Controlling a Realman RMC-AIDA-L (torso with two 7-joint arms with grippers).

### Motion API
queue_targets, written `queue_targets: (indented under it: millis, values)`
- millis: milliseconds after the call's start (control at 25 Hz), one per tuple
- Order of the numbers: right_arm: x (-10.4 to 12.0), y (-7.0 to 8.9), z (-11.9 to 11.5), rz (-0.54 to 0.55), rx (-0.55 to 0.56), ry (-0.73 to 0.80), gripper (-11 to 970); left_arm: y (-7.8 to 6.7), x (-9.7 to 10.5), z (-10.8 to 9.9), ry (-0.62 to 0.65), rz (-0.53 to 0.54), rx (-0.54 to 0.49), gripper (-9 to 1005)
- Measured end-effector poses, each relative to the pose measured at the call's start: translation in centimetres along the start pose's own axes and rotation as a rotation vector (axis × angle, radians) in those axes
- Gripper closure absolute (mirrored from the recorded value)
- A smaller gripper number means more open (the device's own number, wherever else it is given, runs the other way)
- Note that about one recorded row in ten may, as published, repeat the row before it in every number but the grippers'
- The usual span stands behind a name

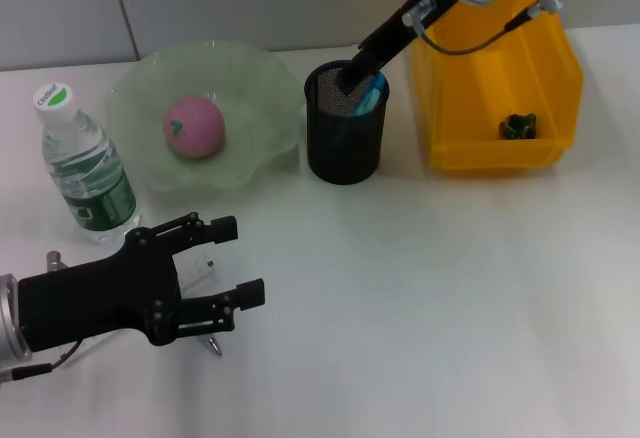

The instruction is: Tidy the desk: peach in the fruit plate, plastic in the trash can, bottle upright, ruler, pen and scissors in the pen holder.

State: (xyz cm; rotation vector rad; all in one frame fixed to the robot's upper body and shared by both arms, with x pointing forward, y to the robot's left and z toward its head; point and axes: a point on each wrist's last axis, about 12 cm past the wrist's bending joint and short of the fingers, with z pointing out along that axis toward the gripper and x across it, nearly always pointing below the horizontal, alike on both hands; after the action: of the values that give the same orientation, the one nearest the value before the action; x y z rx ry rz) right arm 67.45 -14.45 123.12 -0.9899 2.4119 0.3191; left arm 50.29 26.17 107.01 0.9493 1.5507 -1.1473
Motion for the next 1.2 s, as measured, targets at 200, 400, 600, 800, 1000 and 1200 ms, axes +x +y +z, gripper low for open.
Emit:
queue_targets:
  millis: [200,400,600,800,1000,1200]
  values:
    - [1.2,0.7,-1.0,-0.015,-0.051,-0.088,266,-0.1,0.1,-0.2,0.001,-0.003,-0.002,135]
    - [3.3,1.0,-2.3,-0.023,-0.137,-0.193,266,0.1,-0.1,-0.7,0.014,0.003,-0.017,135]
    - [6.9,1.1,-3.4,-0.045,-0.263,-0.342,266,0.1,-0.1,-0.9,0.015,0.002,-0.021,135]
    - [12.0,0.8,-3.7,-0.107,-0.357,-0.459,267,0.1,-0.1,-0.8,0.025,0.008,-0.025,135]
    - [17.5,0.3,-3.1,-0.117,-0.439,-0.513,267,0.2,-0.2,-1.0,0.025,0.011,-0.03,135]
    - [22.6,0.0,-2.3,-0.115,-0.487,-0.585,266,0.3,-0.3,-1.0,0.038,0.0,-0.031,136]
